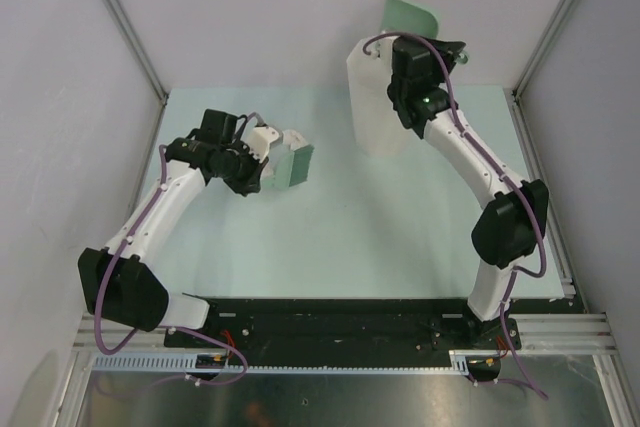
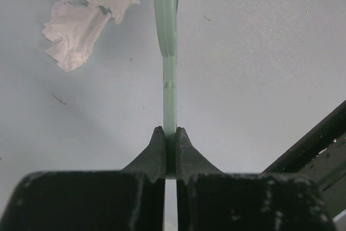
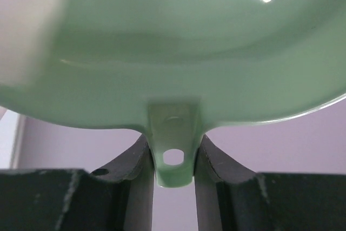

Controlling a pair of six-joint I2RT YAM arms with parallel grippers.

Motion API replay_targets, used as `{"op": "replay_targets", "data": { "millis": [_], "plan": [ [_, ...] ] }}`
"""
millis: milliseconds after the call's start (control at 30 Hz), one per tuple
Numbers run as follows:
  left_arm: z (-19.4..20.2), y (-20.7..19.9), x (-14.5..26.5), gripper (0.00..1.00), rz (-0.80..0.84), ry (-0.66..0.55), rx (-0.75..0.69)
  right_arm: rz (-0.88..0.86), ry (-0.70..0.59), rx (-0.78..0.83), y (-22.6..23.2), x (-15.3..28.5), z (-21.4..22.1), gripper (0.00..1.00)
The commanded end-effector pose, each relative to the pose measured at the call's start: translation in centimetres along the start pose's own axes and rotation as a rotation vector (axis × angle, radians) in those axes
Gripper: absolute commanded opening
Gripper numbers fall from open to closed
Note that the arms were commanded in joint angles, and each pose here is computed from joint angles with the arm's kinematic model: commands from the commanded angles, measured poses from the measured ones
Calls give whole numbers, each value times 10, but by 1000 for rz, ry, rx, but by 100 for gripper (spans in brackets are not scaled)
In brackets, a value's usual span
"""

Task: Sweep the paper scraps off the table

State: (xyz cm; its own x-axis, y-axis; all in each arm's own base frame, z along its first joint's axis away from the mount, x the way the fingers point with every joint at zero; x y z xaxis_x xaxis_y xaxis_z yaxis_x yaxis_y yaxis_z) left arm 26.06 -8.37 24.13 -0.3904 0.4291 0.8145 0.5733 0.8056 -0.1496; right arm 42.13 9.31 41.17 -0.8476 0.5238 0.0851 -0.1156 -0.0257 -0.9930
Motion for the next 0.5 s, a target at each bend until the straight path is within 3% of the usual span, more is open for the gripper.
{"op": "replay_targets", "data": {
  "millis": [0,333,467],
  "plan": [
    [-4,-2,7,0,5,-51,-40,231,3,92,-59,18,21,1],
    [-2,-3,7,0,9,-52,-43,285,-13,116,-63,22,29,2],
    [-3,-3,10,0,-1,-62,-45,304,2,-58,-77,35,35,0]
  ]
}}
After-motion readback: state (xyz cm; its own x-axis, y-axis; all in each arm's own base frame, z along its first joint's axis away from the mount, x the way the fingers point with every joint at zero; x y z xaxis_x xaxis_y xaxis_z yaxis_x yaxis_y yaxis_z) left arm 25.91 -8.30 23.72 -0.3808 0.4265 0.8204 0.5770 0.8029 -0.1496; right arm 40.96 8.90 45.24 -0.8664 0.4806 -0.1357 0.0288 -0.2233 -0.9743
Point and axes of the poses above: each gripper's point midway between its finger pads, its own x axis back along the fingers, its own y axis along the line the jaws close on, z = x × y, the point moved 8 cm from there along x, back along the fingers, and after that the axes turned 13 degrees about x, right-handed, at the moved point
